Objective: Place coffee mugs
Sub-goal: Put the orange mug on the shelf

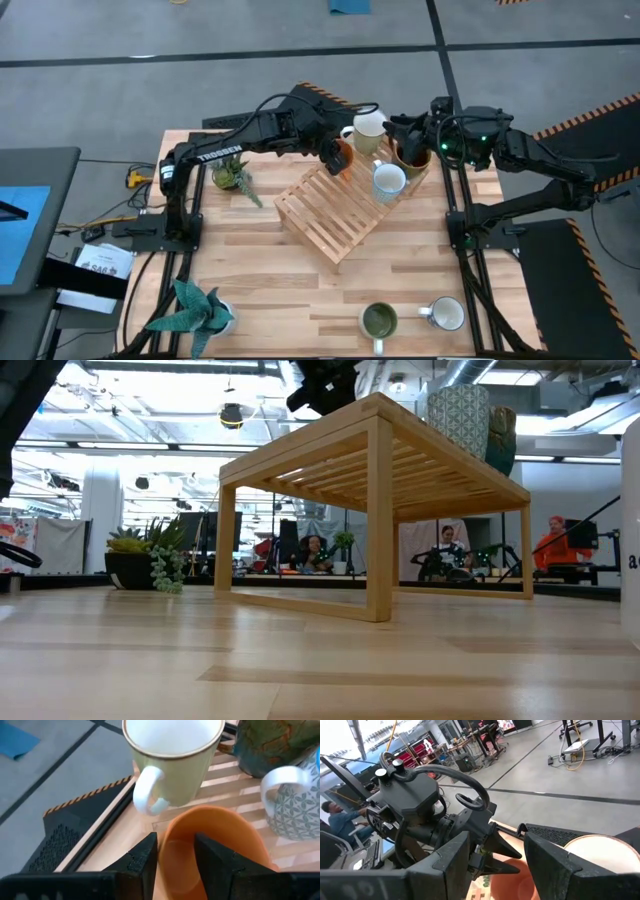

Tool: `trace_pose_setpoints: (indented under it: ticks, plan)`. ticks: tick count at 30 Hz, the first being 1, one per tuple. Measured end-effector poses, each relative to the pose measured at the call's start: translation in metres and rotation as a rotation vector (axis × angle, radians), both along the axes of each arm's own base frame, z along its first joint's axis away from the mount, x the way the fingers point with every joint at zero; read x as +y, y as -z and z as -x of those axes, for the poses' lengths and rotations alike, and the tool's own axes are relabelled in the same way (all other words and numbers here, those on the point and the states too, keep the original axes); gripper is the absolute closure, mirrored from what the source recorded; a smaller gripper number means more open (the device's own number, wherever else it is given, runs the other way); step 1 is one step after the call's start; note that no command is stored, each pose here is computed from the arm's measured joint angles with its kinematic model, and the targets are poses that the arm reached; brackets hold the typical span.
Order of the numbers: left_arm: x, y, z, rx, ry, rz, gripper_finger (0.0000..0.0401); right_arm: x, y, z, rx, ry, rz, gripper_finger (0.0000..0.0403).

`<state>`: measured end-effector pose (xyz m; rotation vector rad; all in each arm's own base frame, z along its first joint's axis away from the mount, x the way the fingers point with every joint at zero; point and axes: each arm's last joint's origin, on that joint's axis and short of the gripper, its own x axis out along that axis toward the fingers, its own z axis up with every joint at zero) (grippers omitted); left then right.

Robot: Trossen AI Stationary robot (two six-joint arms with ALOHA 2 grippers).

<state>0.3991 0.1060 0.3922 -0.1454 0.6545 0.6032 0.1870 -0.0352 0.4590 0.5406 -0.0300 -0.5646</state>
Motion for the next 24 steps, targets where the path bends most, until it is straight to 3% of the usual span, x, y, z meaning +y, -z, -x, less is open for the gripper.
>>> trace_pose_setpoints:
  ticks: [24]
  plan:
    - [0.0017, -0.0050, -0.0041, -0.034, 0.045, -0.060, 0.0289, 0.0014, 0.0002, -0.0003, 0.000, -0.010, -0.001, 0.0188]
